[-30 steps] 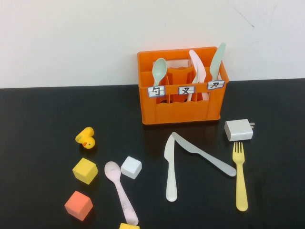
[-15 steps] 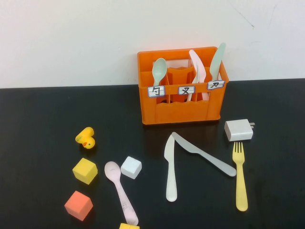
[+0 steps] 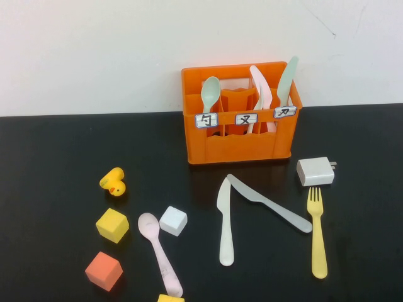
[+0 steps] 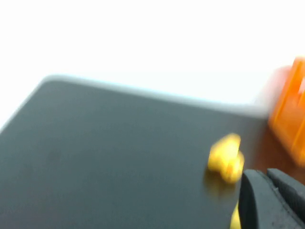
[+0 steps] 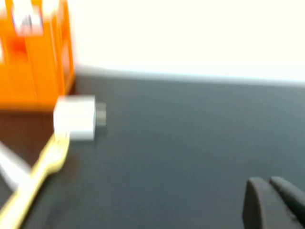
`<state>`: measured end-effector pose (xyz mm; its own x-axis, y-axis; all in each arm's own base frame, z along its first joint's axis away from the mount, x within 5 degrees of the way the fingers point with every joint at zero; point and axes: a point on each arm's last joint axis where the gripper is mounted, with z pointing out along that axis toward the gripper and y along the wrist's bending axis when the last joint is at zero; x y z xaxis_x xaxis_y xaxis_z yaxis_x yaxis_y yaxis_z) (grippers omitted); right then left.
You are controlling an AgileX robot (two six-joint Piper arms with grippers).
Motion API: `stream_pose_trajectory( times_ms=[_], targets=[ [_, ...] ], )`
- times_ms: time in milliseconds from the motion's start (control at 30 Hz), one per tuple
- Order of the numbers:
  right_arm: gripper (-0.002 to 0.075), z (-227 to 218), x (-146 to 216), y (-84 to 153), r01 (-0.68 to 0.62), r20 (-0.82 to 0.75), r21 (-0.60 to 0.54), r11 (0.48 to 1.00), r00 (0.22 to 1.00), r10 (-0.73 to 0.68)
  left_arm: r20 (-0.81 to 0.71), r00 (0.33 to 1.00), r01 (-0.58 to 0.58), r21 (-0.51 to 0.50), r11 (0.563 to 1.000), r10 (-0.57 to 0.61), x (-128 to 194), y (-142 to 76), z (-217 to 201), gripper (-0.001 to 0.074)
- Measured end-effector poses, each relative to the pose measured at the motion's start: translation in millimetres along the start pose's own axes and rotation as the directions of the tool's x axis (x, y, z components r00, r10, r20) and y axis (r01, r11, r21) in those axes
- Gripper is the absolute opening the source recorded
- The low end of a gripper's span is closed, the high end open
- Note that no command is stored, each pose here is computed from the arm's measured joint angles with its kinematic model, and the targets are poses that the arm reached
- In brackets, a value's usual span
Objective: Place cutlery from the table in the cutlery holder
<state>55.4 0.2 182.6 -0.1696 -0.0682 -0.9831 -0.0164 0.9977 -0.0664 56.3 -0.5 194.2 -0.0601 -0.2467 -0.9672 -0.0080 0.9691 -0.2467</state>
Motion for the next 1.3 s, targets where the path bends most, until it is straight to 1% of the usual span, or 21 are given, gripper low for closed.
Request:
stream_pose_trajectory(
  times_ms=[133, 200, 300, 467, 600, 767, 833, 900, 1000, 1100, 1167, 1300],
  targets=[
    [-0.0002, -2, -17, -1, 0.033, 0.191, 0.019, 0.999, 0.981, -0.036, 0.178, 0.984, -0.004, 0.040, 0.999, -0.004, -16, -4, -2, -0.0001],
    [-0.0002, -4, -25, -1, 0.057, 0.278, 0.030, 0.998, 0.958, -0.063, 0.255, 0.967, -0.004, 0.058, 0.998, -0.011, -23, -5, -3, -0.0001],
    [-0.0002, -7, -36, 0, 0.091, 0.391, 0.045, 0.995, 0.915, -0.101, 0.381, 0.924, -0.003, 0.091, 0.996, -0.032, -35, -8, -7, -0.0001],
    [-0.0002, -12, -45, 0, 0.098, 0.494, 0.052, 0.994, 0.862, -0.111, 0.529, 0.846, -0.004, 0.139, 0.990, -0.070, -48, -11, -15, -0.0001],
    [-0.0002, -15, -50, 1, 0.095, 0.549, 0.053, 0.994, 0.829, -0.108, 0.588, 0.804, -0.008, 0.160, 0.987, -0.089, -54, -12, -19, -0.0001],
    [-0.0002, -16, -51, 1, 0.089, 0.561, 0.052, 0.995, 0.821, -0.103, 0.598, 0.793, 0.010, 0.180, 0.984, -0.118, -55, -12, -20, -0.0001],
    [-0.0002, -17, -53, 1, 0.088, 0.581, 0.053, 0.995, 0.808, -0.103, 0.586, 0.800, 0.022, 0.188, 0.982, -0.131, -54, -12, -20, -0.0001],
    [-0.0002, -18, -54, 1, 0.088, 0.592, 0.054, 0.995, 0.799, -0.102, 0.550, 0.828, 0.010, 0.175, 0.985, -0.106, -56, -14, -18, -0.0001],
    [-0.0002, -18, -56, 0, 0.088, 0.574, 0.054, 0.995, 0.813, -0.103, 0.507, 0.859, -0.012, 0.152, 0.988, -0.067, -76, -20, -23, -0.0001],
    [-0.0002, -22, -69, -1, 0.086, 0.552, 0.061, 0.994, 0.827, -0.105, 0.435, 0.899, -0.005, 0.122, 0.993, -0.049, -97, -25, -32, -0.0001],
    [-0.0002, -28, -81, -3, 0.084, 0.538, 0.067, 0.994, 0.836, -0.107, 0.355, 0.934, 0.001, 0.090, 0.996, -0.033, -106, -27, -34, -0.0001],
    [-0.0002, -39, -100, -7, 0.033, 0.434, 0.052, 0.998, 0.899, -0.053, 0.209, 0.978, 0.000, 0.037, 0.999, -0.008, -119, -29, -30, -0.0001]
  ],
)
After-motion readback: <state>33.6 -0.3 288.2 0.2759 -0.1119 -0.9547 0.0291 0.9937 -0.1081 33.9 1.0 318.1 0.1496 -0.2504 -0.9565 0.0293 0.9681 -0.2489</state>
